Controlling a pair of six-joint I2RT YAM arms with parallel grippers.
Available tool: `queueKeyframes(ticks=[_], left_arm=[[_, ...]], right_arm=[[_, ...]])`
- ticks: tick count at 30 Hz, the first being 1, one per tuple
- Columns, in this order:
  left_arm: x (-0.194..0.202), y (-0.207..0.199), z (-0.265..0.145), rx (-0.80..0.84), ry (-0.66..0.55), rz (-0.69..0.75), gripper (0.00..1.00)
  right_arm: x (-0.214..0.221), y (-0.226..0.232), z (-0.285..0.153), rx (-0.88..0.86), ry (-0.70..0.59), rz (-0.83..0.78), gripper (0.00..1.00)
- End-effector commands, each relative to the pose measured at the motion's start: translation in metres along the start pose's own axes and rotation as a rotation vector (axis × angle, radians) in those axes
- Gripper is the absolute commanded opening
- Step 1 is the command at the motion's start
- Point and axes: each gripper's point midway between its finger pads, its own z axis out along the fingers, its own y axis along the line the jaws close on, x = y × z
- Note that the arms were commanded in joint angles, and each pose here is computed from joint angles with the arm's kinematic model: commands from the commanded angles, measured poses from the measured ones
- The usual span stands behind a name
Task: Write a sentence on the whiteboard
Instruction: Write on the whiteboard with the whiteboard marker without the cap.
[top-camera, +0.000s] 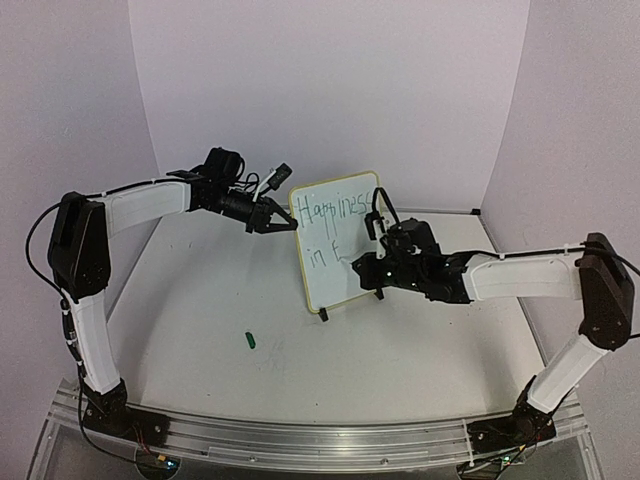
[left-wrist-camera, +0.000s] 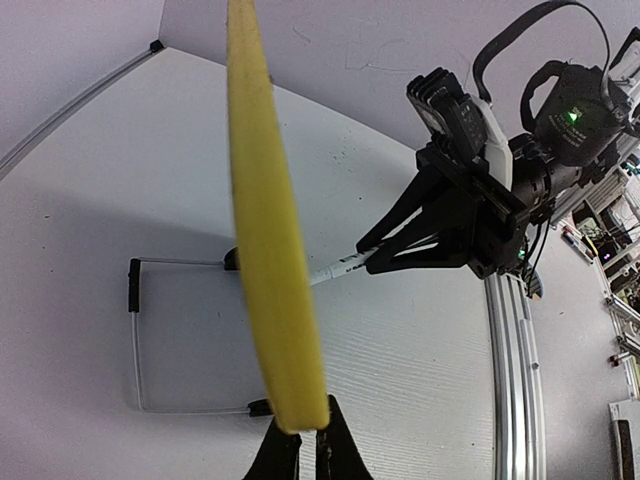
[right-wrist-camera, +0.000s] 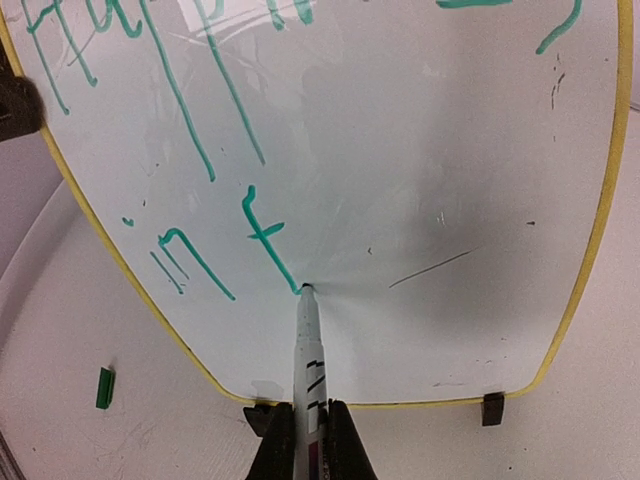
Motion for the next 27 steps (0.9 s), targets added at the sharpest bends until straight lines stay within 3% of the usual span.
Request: queueKeyframes(ticks=[1,16,27], left_arm=[[0.024,-0.01,0.008,0.021,0.085,-0.086,0.0],[0.025,-0.01,0.009,0.024,0.086,-0.088,0.0],[0.024,-0.01,0.009,0.022,0.085,-0.085,0.0]], right_arm=[[-0.04,0.003,-0.022,0.005,-0.113,-0.001,0.0],[-0.064,0.011,-0.016,0.008,-0.152,-0.045,0.0],[-0.041,0.003,-0.012,0.023,-0.106,-0.024,0.0]])
